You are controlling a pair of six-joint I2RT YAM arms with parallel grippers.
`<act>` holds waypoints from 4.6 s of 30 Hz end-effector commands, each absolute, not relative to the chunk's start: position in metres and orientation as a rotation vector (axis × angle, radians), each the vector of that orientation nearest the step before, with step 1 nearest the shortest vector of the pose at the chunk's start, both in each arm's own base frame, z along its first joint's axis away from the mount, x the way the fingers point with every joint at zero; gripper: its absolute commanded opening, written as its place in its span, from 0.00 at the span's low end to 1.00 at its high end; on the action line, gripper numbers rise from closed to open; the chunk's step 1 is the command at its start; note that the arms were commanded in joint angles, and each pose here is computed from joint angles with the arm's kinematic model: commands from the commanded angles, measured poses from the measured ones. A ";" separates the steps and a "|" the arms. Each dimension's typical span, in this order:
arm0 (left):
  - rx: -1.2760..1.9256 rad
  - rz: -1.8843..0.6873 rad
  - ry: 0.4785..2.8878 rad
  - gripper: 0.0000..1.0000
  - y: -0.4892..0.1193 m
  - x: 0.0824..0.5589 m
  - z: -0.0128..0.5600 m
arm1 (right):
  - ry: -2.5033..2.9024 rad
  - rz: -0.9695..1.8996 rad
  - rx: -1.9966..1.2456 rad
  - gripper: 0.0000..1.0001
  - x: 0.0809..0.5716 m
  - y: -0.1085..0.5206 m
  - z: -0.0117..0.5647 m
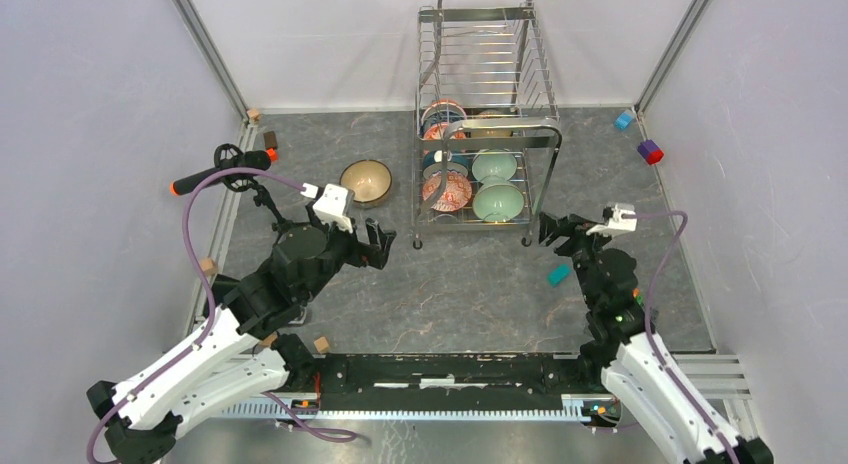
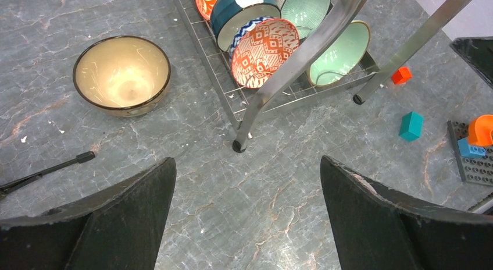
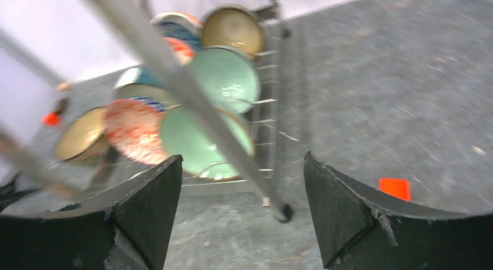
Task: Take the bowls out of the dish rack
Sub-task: Adjust the dish rack at the center of the board.
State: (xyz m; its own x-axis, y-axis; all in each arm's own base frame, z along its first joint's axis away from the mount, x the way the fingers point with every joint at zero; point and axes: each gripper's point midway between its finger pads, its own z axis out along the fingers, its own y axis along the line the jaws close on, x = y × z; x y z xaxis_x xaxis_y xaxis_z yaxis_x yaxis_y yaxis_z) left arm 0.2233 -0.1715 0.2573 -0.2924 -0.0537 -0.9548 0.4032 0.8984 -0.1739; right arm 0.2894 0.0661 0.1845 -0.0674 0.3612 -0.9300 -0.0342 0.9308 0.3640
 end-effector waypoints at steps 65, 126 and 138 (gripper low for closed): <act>0.200 -0.366 1.733 0.99 -0.149 0.221 0.277 | 1.560 0.634 0.094 0.24 0.329 0.319 0.194; 0.238 -0.315 1.519 0.98 -0.287 0.539 0.236 | 1.672 0.317 0.141 0.45 0.272 0.109 0.141; 0.119 -0.193 1.496 0.96 -0.273 0.600 0.218 | 1.667 0.382 0.102 0.62 0.265 0.117 0.140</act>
